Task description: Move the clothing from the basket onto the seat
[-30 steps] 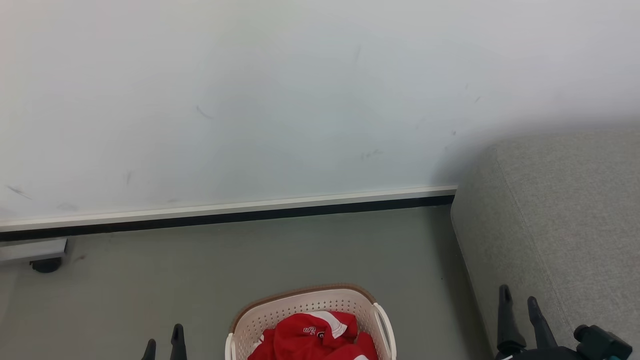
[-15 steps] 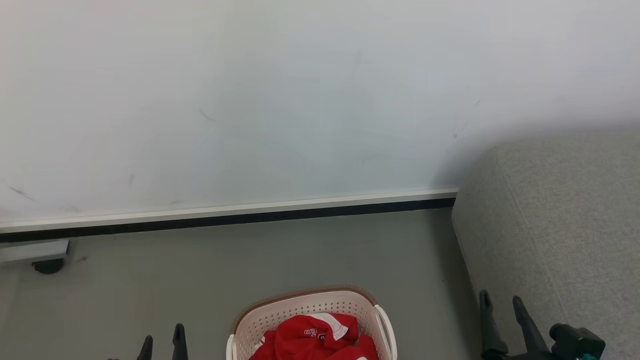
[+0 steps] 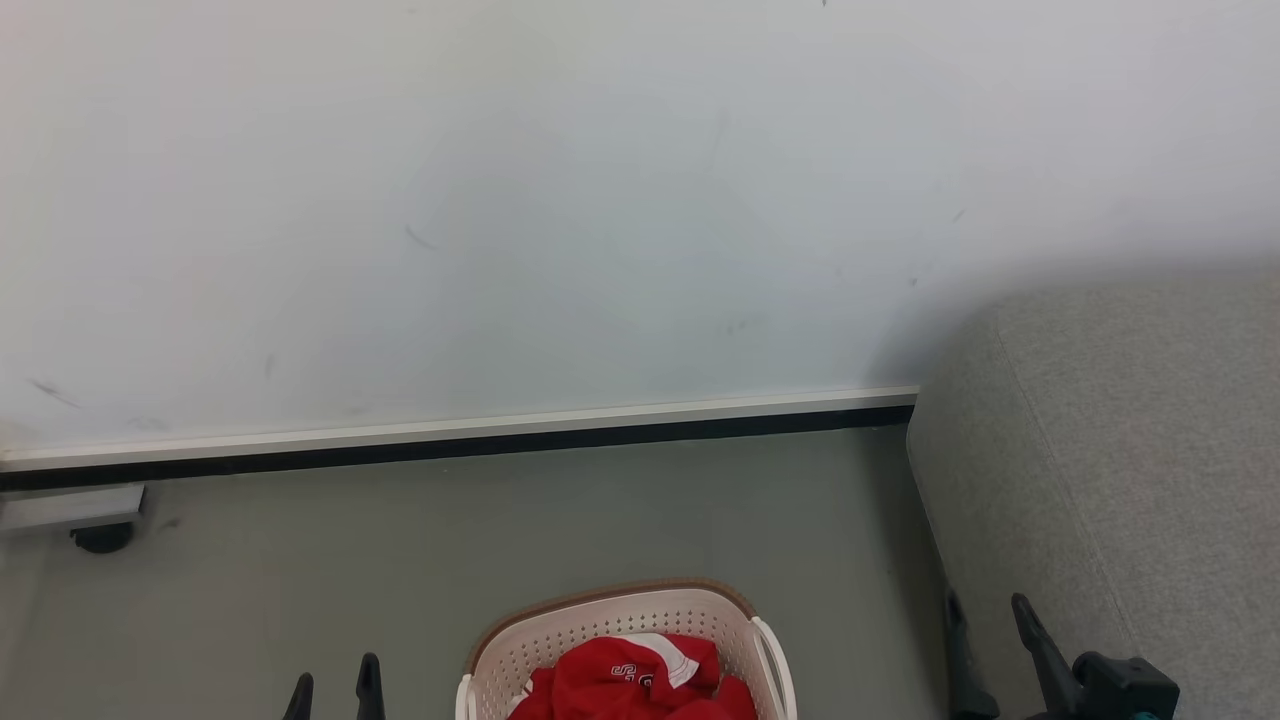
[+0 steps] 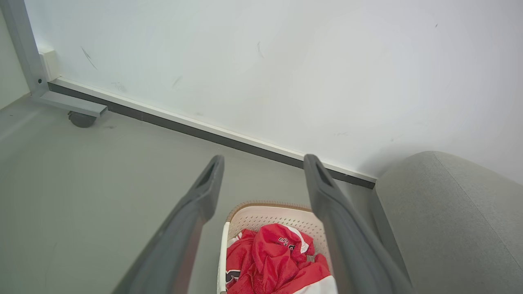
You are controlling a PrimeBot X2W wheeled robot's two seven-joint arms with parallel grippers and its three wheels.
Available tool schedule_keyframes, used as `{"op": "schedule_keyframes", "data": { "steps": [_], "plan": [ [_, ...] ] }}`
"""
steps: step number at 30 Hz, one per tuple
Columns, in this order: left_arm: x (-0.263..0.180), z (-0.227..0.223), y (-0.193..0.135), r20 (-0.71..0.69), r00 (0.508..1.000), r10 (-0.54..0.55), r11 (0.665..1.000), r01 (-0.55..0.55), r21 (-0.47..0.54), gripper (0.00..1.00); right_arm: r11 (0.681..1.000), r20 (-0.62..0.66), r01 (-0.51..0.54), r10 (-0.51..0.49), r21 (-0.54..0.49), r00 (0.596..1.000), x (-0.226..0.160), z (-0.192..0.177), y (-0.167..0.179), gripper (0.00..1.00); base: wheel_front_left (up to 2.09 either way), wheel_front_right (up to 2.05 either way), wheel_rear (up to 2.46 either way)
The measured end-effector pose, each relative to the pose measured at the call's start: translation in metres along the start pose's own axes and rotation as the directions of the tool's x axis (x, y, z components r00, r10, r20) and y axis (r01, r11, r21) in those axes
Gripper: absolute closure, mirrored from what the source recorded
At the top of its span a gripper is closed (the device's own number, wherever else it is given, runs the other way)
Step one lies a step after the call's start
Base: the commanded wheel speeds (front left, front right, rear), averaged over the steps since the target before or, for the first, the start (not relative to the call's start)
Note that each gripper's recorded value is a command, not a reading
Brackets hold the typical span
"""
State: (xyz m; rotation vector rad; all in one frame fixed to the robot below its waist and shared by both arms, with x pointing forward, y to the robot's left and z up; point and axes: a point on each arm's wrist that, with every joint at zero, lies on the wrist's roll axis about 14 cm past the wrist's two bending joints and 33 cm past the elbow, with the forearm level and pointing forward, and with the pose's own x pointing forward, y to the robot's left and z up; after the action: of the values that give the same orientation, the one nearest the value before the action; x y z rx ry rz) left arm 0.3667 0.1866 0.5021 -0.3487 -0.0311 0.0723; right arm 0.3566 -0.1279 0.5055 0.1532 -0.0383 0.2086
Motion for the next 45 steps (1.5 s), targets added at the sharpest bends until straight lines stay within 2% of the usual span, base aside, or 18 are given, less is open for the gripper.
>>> {"op": "schedule_keyframes", "data": {
  "steps": [10,21,27,45],
  "plan": [
    [-0.005,0.002,-0.008,0.021,1.000,-0.023,0.997,0.021,0.078,0.00,0.996,0.005,-0.033,0.034,-0.080,0.999,-0.003,0.001,0.008,0.00,0.00,0.00,0.00],
    [-0.009,0.002,-0.002,0.039,0.999,0.001,0.993,-0.006,0.121,0.00,0.988,0.002,-0.050,0.051,-0.143,0.999,-0.007,-0.001,0.012,0.00,0.00,0.00,0.00],
    [-0.009,0.010,0.002,0.065,0.998,0.019,0.997,-0.023,0.071,0.00,0.994,0.021,-0.032,0.035,-0.104,0.999,-0.007,0.002,0.008,0.00,0.00,0.00,0.00],
    [-0.009,0.005,0.002,0.050,0.999,0.002,0.997,-0.005,0.071,0.00,0.996,0.023,-0.026,0.028,-0.085,0.999,-0.006,0.001,0.006,0.00,0.00,0.00,0.00]
  ]
}}
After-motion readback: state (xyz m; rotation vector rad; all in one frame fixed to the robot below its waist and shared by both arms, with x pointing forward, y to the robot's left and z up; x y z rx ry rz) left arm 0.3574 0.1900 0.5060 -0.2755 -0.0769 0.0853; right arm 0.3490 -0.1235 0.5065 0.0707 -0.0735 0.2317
